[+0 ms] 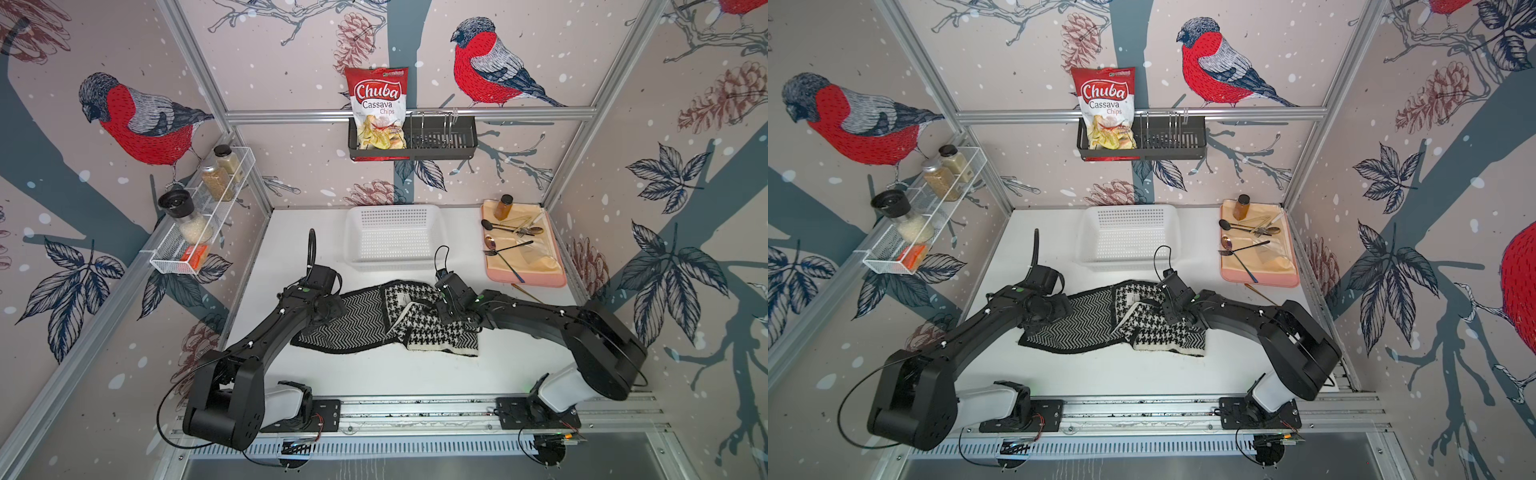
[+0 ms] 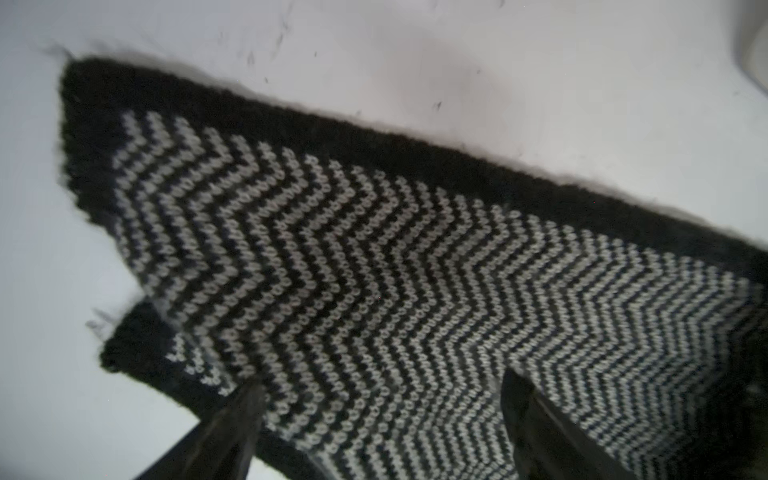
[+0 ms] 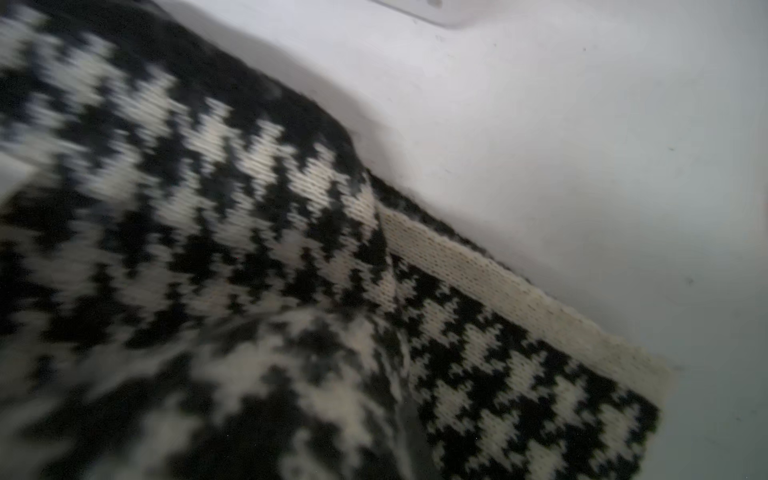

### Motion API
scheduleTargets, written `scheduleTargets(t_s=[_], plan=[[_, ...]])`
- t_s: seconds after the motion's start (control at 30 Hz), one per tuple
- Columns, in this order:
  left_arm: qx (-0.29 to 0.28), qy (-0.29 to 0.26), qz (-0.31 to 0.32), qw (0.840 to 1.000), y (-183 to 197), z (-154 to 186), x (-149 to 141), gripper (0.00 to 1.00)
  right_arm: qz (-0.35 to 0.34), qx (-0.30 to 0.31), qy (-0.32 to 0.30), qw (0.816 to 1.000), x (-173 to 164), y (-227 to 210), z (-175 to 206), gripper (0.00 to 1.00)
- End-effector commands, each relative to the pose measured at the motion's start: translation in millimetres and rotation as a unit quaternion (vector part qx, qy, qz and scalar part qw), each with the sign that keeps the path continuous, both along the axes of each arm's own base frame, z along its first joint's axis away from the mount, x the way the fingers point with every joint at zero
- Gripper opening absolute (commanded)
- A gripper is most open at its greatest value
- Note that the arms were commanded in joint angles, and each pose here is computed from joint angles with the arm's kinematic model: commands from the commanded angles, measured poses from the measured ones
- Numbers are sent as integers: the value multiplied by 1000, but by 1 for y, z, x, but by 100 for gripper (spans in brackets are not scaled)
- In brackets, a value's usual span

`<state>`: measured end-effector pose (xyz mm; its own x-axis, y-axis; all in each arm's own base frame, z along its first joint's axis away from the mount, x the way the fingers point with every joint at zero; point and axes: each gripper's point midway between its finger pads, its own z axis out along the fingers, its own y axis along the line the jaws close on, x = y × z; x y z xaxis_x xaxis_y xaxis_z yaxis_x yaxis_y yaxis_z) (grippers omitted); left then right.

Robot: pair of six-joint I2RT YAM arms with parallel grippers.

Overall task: Roll up the scarf and place it into the basket
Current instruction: Flatten out the scarf at the center of the board.

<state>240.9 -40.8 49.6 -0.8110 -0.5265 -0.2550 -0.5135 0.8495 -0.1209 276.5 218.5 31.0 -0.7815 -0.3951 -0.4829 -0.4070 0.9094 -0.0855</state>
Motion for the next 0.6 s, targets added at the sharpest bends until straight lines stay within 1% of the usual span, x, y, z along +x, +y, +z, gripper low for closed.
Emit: scheduleTargets(t_s=[0.0,0.03,0.1,0.17,0.2,0.3,0.43,0.5,0.57], plan=[[-20,-30,18,999,-4,5,8,92,-86,-109,48,989,-1,-50,-34,0],[-18,-35,18,999,-3,9,9,92,-111,-149,73,980,-7,-68,-46,0],[-11,-49,16,999,0,19,12,92,-159,-209,96,960,-16,-97,-57,0],[4,-57,12,998,4,31,13,92,-164,-225,90,956,-23,-98,-54,0],[11,-60,9,998,6,37,14,92,-170,-226,87,955,-23,-98,-50,0],[9,-65,-18,998,3,50,15,95,-171,-203,68,962,-16,-88,-34,0],[-17,-46,-32,998,-12,52,-5,95,-175,-221,50,958,-8,-90,-20,0],[-25,-47,-21,998,-18,47,-12,95,-176,-213,43,960,-5,-88,-15,0],[-36,-64,-5,997,-19,38,-11,94,-179,-199,37,963,-2,-84,-11,0]])
